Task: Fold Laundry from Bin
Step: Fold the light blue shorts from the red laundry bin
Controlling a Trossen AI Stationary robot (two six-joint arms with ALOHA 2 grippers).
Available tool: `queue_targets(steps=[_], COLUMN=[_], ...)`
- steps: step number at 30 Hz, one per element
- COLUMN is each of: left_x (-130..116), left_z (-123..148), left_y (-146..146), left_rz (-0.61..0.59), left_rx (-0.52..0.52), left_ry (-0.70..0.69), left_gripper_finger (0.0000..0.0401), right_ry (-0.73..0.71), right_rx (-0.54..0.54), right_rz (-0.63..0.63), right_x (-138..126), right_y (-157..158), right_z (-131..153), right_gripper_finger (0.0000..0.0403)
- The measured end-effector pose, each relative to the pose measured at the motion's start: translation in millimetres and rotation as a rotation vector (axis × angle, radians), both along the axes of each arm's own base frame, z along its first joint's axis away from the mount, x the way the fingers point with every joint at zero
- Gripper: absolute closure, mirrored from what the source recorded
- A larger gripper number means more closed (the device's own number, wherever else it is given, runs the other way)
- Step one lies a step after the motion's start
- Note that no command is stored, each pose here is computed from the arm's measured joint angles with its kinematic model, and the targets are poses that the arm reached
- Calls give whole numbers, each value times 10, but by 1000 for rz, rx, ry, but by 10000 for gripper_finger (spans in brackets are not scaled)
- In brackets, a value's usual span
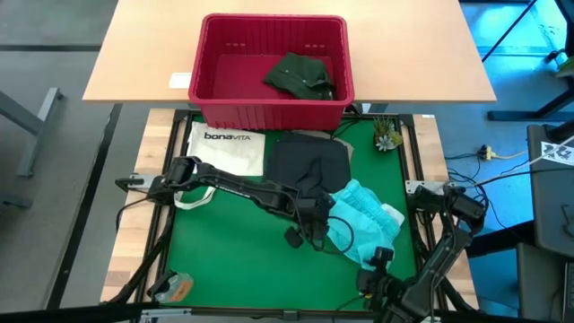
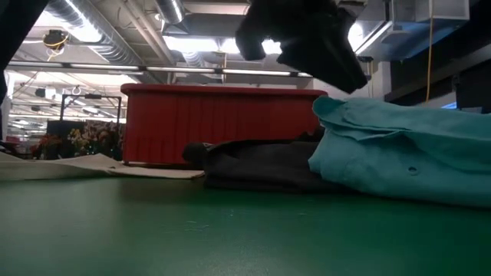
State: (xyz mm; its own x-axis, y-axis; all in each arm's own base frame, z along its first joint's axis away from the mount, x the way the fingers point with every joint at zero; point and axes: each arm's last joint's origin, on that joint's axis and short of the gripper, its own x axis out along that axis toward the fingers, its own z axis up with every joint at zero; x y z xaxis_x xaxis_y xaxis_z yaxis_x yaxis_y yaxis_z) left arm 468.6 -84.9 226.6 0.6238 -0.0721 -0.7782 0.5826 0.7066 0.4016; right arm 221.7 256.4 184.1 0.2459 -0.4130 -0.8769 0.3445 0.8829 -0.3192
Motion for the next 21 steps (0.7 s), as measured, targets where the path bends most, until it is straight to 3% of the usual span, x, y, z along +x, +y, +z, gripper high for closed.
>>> queue_targets(steps=[13, 17, 21], left_x=[8, 9, 9], left_z=[-20, -21, -21], left_y=[32, 43, 43], left_rz=[23, 26, 26], left_rx=[22, 21, 21], left_ry=[4, 4, 4], left_gripper_finger=[255, 255, 255], right_ry=[89, 93, 97], right_rx=[-89, -114, -118], right_rz=[-42, -48, -48], right_x=[-50, -62, -66], right_y=[-159, -179, -183], right_z=[-221, -212, -211], right_gripper_finger=[182, 222, 294])
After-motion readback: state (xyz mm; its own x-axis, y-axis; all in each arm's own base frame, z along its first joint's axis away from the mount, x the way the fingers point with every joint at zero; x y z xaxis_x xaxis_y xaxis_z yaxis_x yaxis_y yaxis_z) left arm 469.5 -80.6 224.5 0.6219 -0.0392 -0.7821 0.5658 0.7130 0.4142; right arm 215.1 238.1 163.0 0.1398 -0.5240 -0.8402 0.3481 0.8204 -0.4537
